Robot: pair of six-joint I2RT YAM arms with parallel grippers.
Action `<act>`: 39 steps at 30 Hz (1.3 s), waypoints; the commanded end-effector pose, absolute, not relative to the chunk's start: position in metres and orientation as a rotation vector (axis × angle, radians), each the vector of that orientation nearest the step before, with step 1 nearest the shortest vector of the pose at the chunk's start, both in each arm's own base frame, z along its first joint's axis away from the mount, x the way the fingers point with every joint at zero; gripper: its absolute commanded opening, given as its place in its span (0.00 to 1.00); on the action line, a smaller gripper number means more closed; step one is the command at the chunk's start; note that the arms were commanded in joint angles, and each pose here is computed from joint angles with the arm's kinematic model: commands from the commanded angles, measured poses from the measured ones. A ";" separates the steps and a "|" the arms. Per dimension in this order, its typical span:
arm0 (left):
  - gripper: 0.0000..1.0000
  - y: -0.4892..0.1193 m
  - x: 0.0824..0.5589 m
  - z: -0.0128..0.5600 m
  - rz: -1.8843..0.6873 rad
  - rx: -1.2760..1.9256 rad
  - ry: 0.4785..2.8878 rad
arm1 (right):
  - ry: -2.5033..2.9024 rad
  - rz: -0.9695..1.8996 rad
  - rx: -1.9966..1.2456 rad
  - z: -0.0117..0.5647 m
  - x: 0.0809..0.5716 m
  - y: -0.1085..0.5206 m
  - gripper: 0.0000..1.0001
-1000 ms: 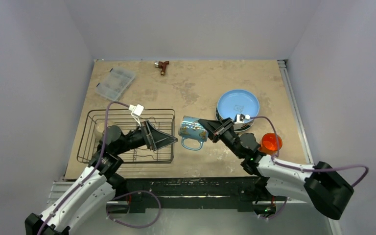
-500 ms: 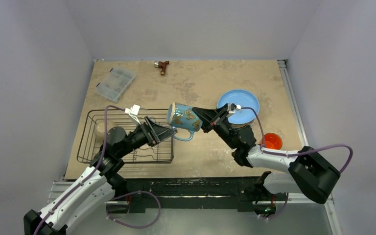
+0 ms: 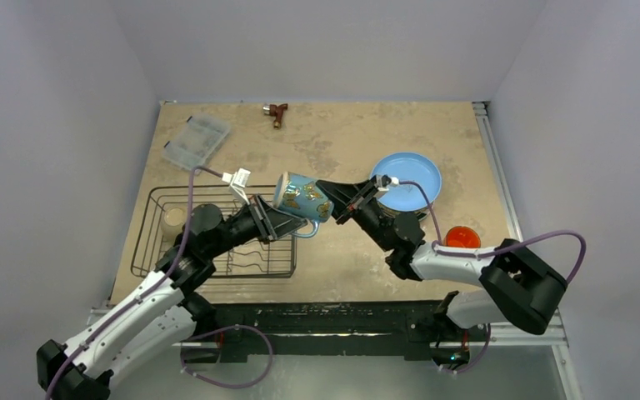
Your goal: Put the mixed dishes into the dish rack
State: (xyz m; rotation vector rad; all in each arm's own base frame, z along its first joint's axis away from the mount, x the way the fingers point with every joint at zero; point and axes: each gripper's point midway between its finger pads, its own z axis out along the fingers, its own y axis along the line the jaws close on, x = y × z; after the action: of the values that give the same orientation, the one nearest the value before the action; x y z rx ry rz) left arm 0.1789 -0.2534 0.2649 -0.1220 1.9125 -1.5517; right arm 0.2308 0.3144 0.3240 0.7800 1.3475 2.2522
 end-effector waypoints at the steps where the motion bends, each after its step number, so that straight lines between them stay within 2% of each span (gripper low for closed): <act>1: 0.00 -0.229 0.197 0.272 -1.361 -0.249 1.884 | 1.153 2.423 0.652 0.385 0.207 0.309 0.00; 2: 0.00 -0.224 0.197 0.272 -1.328 -0.263 1.889 | 1.184 2.399 0.645 0.380 0.208 0.312 0.03; 3: 0.00 -0.219 0.198 0.274 -1.297 -0.273 1.893 | 1.228 2.369 0.633 0.374 0.208 0.317 0.21; 4: 0.00 -0.214 0.199 0.273 -1.252 -0.291 1.912 | 1.281 2.324 0.626 0.366 0.210 0.321 0.45; 6: 0.00 -0.199 0.200 0.275 -1.152 -0.345 1.951 | 1.444 2.190 0.634 0.345 0.215 0.331 0.85; 7: 0.00 -0.189 0.202 0.273 -1.086 -0.389 1.971 | 1.630 2.031 0.682 0.313 0.223 0.338 0.97; 11: 0.00 -0.144 0.205 0.268 -0.820 -0.563 2.010 | 1.982 1.290 0.756 0.255 0.253 0.306 0.99; 14: 0.00 -0.110 0.206 0.279 -0.617 -0.629 1.991 | 2.047 0.963 0.689 0.248 0.262 0.278 0.99; 16: 0.00 -0.082 0.205 0.282 -0.448 -0.677 1.984 | 2.067 0.853 0.601 0.247 0.264 0.270 0.99; 20: 0.00 -0.020 0.196 0.279 -0.050 -0.835 1.939 | 2.087 0.777 0.545 0.236 0.259 0.256 0.98; 23: 0.00 0.006 0.190 0.264 0.146 -0.916 1.914 | 2.069 0.798 0.556 0.233 0.254 0.250 0.97; 31: 0.00 0.038 0.180 0.210 0.407 -1.191 1.903 | 2.089 0.785 0.520 0.234 0.254 0.254 0.96; 39: 0.00 0.046 0.169 0.176 0.509 -1.355 1.834 | 2.157 0.822 0.486 0.219 0.252 0.271 0.96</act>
State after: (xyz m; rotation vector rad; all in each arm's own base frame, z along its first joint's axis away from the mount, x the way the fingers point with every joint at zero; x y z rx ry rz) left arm 0.1653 0.0248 0.1692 -1.2734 2.0353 0.4576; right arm 0.2495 0.2605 0.2047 0.5120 2.1709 0.7690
